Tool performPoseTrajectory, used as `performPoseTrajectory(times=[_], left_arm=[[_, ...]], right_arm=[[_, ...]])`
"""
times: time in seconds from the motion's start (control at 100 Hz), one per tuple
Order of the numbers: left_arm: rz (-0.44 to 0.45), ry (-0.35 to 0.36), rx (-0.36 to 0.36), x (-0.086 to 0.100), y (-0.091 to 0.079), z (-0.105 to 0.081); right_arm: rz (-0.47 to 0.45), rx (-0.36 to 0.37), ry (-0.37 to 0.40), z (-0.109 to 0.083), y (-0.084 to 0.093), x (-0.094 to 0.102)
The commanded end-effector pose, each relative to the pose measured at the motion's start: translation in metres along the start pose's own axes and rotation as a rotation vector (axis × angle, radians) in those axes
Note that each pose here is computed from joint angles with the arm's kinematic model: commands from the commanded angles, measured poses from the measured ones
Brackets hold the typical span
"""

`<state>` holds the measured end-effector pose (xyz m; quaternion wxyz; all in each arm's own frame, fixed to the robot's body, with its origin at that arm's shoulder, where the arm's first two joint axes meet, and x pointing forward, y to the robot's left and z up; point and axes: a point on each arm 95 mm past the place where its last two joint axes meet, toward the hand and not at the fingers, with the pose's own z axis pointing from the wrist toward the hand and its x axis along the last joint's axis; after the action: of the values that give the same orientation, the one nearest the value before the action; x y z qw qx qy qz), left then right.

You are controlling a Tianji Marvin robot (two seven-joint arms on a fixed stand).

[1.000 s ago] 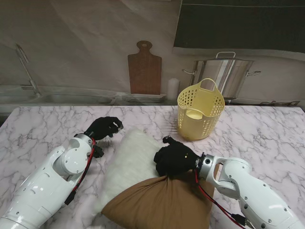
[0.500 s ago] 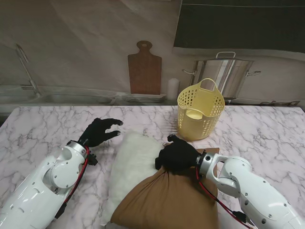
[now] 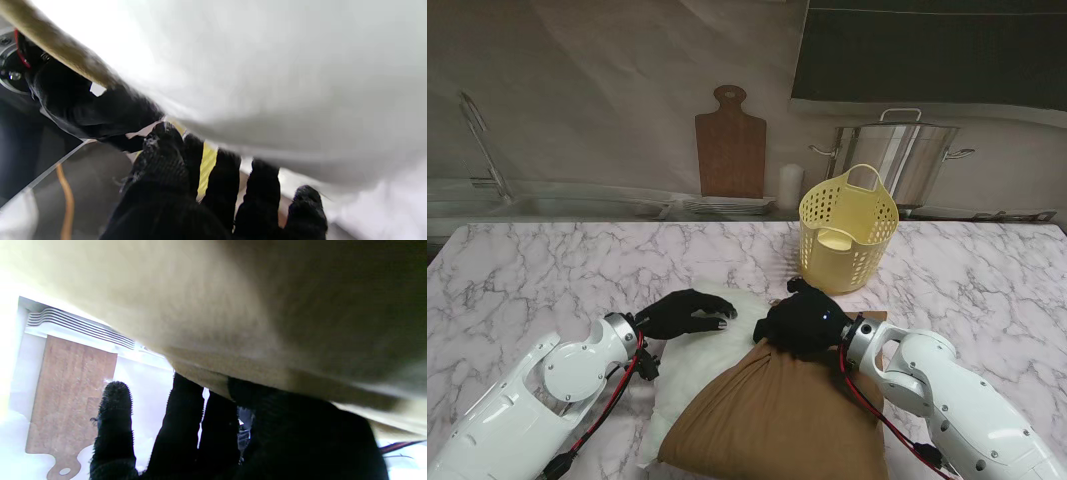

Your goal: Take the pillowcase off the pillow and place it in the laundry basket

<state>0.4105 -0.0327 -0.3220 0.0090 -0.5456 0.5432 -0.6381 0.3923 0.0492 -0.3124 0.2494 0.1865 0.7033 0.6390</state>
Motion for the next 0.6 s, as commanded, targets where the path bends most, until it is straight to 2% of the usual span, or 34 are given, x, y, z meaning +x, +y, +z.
performPoseTrajectory(times=[0.0, 0.13, 0.27, 0.5, 0.59], left_arm=[[-0.009, -0.034, -0.083, -0.012, 0.005, 0.000], [-0.032, -0.099, -0.223, -0.020, 0.012, 0.010], [-0.059, -0.146, -0.326, -0.025, 0.017, 0.022], [-0.072, -0.209, -0.414, -0.025, 0.022, 0.036], [-0.077, -0.224, -0.433, -0.026, 0.023, 0.039]], right_arm=[[0.010, 0.017, -0.011, -0.006, -0.007, 0.004], [0.033, -0.002, -0.021, -0.011, -0.004, 0.011], [0.055, -0.029, -0.001, -0.012, 0.002, 0.025], [0.160, -0.063, 0.101, -0.005, 0.008, 0.048], [0.207, -0.048, 0.155, 0.000, 0.008, 0.057]])
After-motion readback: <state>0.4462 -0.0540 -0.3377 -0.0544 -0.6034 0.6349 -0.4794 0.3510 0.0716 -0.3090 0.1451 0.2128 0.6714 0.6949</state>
